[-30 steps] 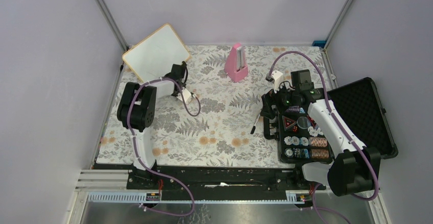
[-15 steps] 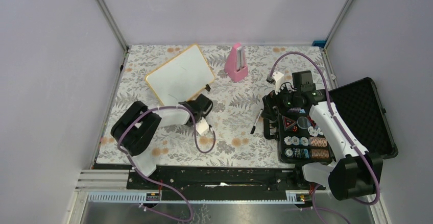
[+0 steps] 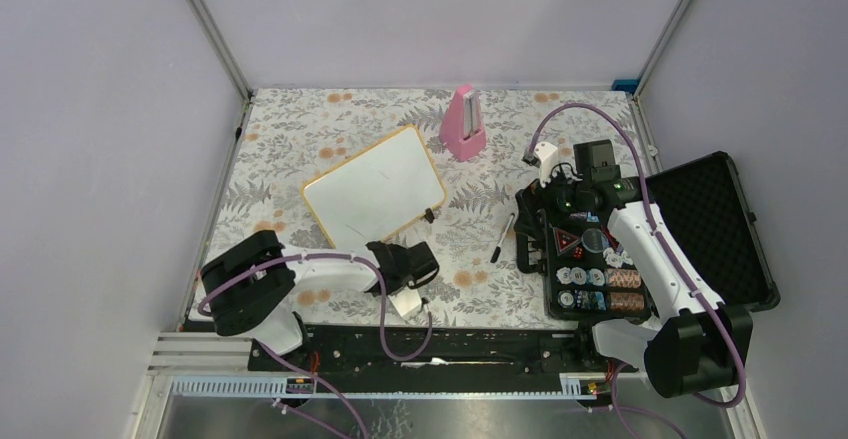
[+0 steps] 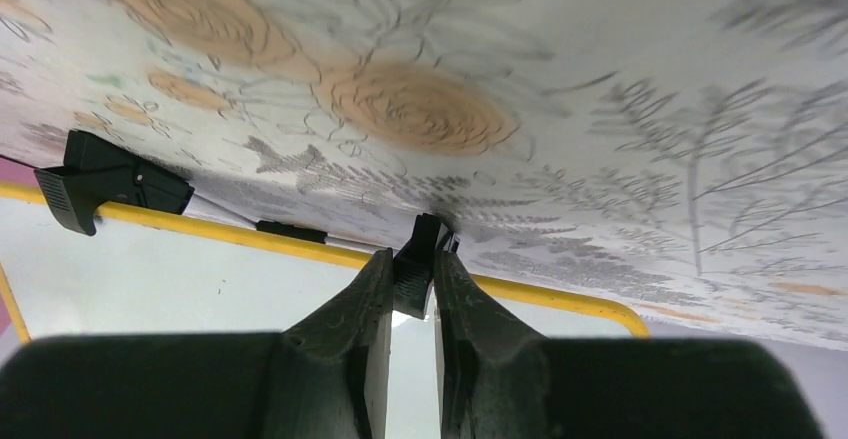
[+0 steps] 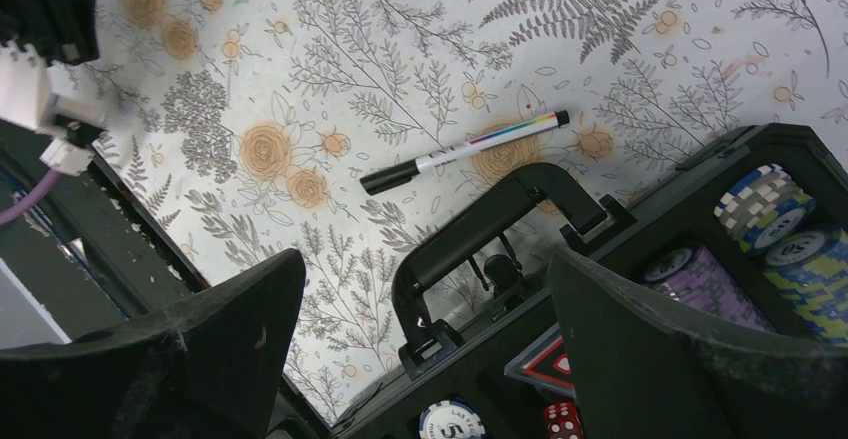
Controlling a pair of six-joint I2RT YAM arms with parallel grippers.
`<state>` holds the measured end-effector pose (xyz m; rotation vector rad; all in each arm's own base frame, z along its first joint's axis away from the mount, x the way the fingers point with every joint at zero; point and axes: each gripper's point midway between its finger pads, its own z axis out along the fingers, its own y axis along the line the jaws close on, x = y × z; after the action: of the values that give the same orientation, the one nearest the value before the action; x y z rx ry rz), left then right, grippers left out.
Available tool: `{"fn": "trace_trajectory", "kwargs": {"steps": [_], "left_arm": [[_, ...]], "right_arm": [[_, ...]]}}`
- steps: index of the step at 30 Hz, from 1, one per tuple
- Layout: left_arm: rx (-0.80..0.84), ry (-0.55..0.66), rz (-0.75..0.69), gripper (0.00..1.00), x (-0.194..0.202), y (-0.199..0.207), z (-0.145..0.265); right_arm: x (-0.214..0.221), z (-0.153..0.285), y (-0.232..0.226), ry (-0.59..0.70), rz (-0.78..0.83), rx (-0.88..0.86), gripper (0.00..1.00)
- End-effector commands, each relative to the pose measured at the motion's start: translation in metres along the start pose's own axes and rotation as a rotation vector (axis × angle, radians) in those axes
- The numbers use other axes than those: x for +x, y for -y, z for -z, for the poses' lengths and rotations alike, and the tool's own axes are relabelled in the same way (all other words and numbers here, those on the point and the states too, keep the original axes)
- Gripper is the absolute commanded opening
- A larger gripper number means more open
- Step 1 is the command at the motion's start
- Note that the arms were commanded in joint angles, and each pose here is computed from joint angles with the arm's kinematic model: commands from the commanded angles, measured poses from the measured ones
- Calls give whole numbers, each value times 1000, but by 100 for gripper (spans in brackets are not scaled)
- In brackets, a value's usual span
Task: Write a sentence on the whiteboard
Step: Move the whiteboard stand to the center of the board.
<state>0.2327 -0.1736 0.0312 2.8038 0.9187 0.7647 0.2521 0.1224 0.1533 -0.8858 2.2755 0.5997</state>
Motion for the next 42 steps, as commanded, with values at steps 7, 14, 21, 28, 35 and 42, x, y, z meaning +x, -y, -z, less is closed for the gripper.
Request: {"fn": "trace_trajectory", "kwargs": {"steps": [7,14,21,28,35,42], "left_arm": [[41,77,33,19,-36,22,20],[57,215,213,48,-52,-8,55],[116,537,496,63,-80,-37,118],[114,912,892,86,-56,-85,177],[-51,1170,1294,99,33,-130,227],[-162,1337,1568,99,100,-130,253]], "right_arm": [[-1,8,6,-21,63,29,99],[-2,7,8,-69,230,6,99],[-9,-10,4,-84,584,-81,99],[-23,-35,4,-45,799,-207,99],[-21,-70,7,-26,920,-310,99],[6,-97,17,-129,1122,-373,85]]}}
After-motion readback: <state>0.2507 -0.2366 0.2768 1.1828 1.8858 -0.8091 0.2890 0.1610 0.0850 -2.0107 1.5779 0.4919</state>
